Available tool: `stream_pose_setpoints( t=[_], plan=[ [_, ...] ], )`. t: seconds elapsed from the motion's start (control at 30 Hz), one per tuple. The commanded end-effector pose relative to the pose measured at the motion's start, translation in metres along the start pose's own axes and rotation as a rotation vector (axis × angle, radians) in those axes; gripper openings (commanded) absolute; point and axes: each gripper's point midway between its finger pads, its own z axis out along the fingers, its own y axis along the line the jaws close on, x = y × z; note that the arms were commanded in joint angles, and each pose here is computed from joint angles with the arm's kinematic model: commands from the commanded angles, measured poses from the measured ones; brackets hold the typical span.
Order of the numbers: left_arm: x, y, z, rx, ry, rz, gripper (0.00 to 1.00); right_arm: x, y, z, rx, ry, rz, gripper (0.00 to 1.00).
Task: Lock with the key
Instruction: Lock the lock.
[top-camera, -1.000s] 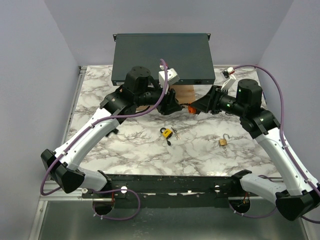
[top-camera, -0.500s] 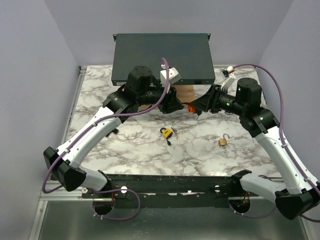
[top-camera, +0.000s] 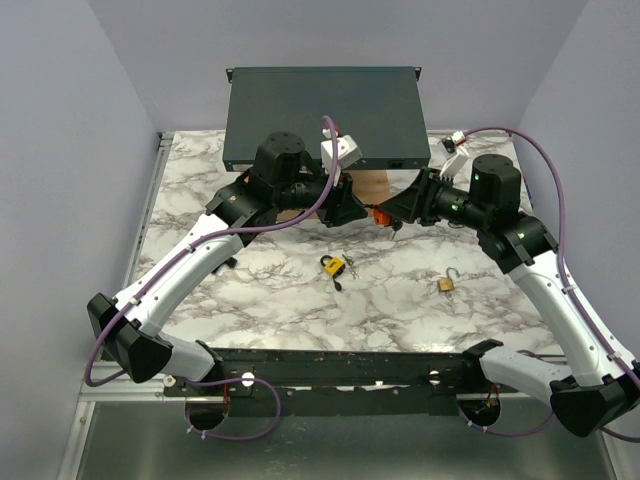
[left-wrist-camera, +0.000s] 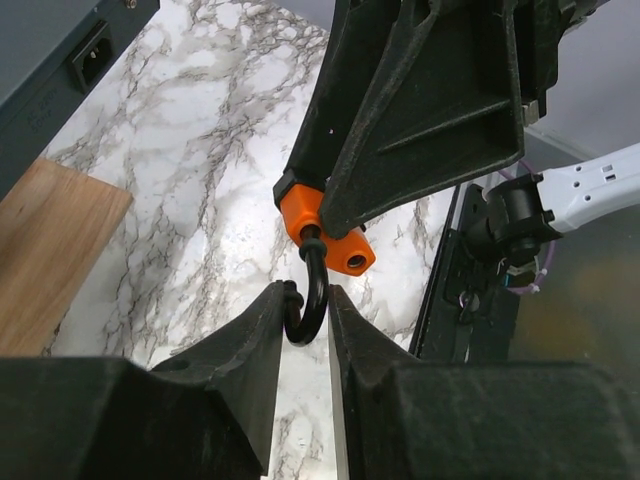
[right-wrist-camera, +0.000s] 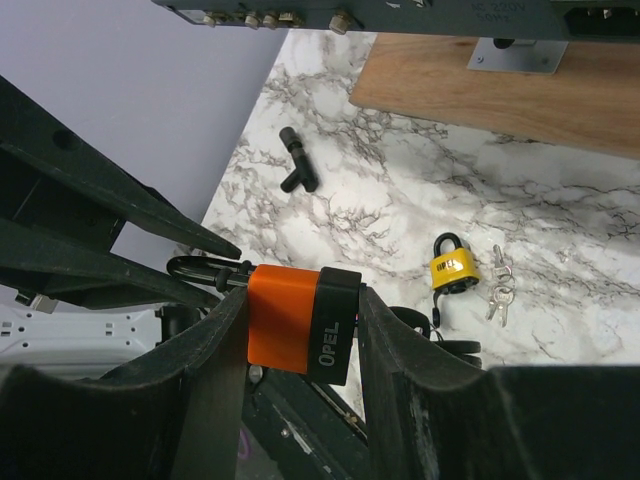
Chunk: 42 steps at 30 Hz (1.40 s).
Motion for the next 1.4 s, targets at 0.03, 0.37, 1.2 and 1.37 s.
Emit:
stream_pose_setpoints(
  t=[0.03,0.37,1.2,1.37],
  plan=[
    [0.001,-0.004,0.006,0.033,-0.009,0.002,0.17,-0.014,0.021,-0.004,-0.056,-0.036,-0.017,0.05],
    [-0.008,0.007,0.008,-0.055,-0.073,-0.103,0.00,-0.014,0.025,-0.003,-0.073,-0.052,-0.029,0.22],
    [-0.099,-0.109,-0.139,0.083,-0.451,0.000,0.00,-0.060,0.188,-0.104,-0.812,-0.313,-0.586,0.96],
    [-0.107,-0.135,-0.158,0.172,-0.477,-0.031,0.00,-0.056,0.204,-0.114,-0.944,-0.286,-0.623,0.95]
  ],
)
